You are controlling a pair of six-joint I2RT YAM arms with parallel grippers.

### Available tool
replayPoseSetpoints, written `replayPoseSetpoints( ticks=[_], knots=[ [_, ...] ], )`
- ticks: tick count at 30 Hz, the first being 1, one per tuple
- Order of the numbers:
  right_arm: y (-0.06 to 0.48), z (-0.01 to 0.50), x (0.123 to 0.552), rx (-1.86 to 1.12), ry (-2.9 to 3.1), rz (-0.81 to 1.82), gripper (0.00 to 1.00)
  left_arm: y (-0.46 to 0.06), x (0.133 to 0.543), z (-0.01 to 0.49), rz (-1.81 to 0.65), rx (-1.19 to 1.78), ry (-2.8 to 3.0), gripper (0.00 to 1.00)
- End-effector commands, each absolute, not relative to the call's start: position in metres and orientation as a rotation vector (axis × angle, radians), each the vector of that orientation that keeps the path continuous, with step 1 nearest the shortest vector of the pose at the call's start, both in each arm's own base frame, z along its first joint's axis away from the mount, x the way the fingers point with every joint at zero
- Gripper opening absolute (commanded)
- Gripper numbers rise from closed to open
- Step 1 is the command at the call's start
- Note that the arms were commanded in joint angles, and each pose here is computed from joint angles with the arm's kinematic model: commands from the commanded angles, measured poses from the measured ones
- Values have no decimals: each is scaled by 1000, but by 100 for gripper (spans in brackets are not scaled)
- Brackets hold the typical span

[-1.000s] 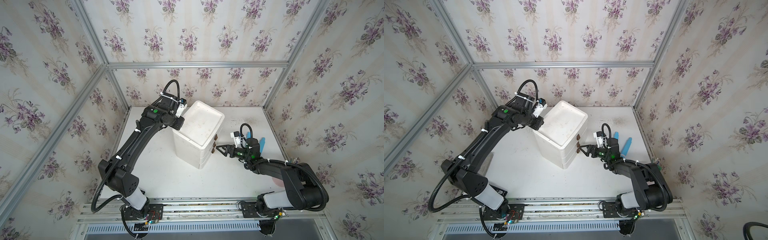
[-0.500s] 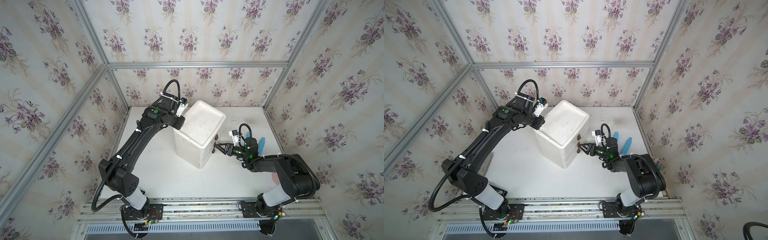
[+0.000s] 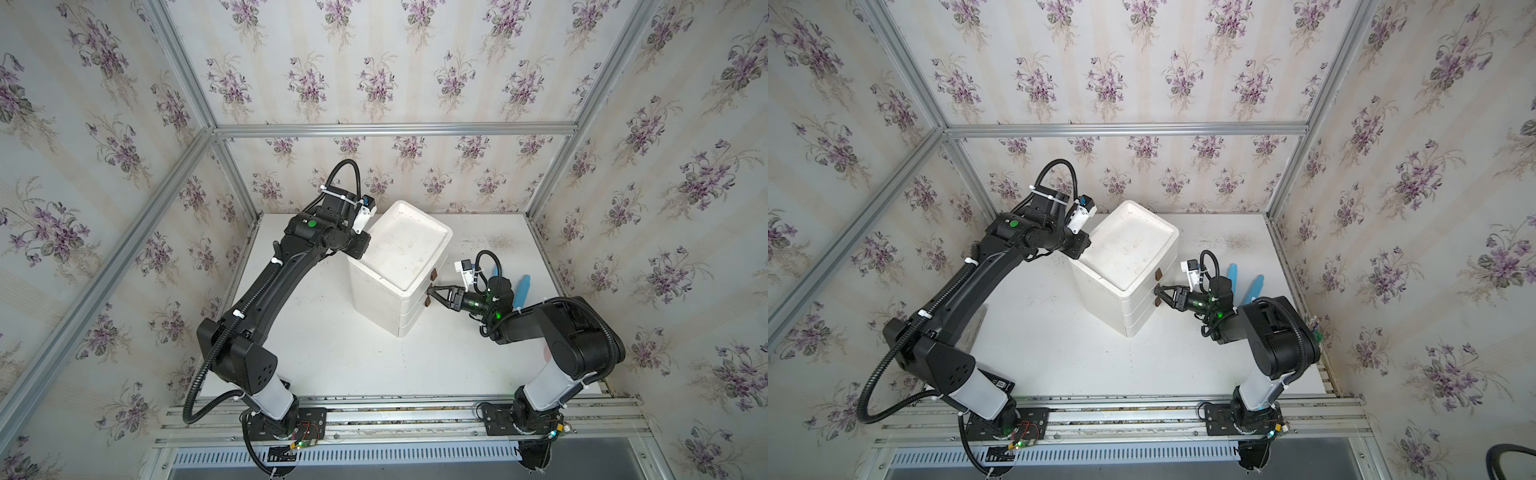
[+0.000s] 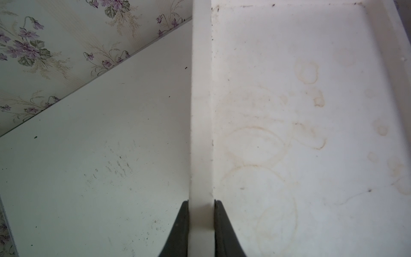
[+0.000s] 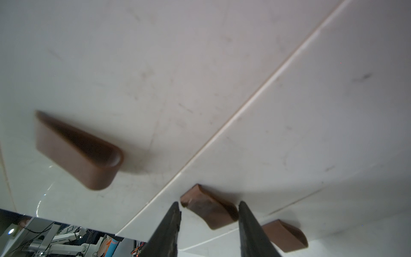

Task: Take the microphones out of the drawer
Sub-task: Open the drawer in the storage box.

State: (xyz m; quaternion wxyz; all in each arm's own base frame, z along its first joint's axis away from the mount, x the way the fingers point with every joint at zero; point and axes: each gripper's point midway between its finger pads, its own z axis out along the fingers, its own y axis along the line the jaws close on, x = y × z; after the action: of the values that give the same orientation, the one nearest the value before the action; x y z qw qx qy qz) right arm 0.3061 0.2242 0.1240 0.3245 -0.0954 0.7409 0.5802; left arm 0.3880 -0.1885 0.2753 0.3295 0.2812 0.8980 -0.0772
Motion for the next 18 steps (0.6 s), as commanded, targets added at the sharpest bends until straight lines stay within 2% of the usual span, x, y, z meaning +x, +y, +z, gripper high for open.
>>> replayPoseSetpoints(
  ticks=[1, 7, 13, 18],
  knots=[
    [227, 134, 301, -292, 1877, 1558, 44, -185, 370, 253, -209, 807, 2447, 16],
    [227, 132, 303, -288, 1857, 1563, 42, -186, 370, 252, -218, 807, 2450, 17],
    [227, 136, 307, -286, 1837, 1553, 36, -185, 369, 251, -213, 809, 2452, 17],
    [226, 140, 309, -283, 1825, 1533, 21, -186, 369, 250, -215, 810, 2454, 18]
  ],
)
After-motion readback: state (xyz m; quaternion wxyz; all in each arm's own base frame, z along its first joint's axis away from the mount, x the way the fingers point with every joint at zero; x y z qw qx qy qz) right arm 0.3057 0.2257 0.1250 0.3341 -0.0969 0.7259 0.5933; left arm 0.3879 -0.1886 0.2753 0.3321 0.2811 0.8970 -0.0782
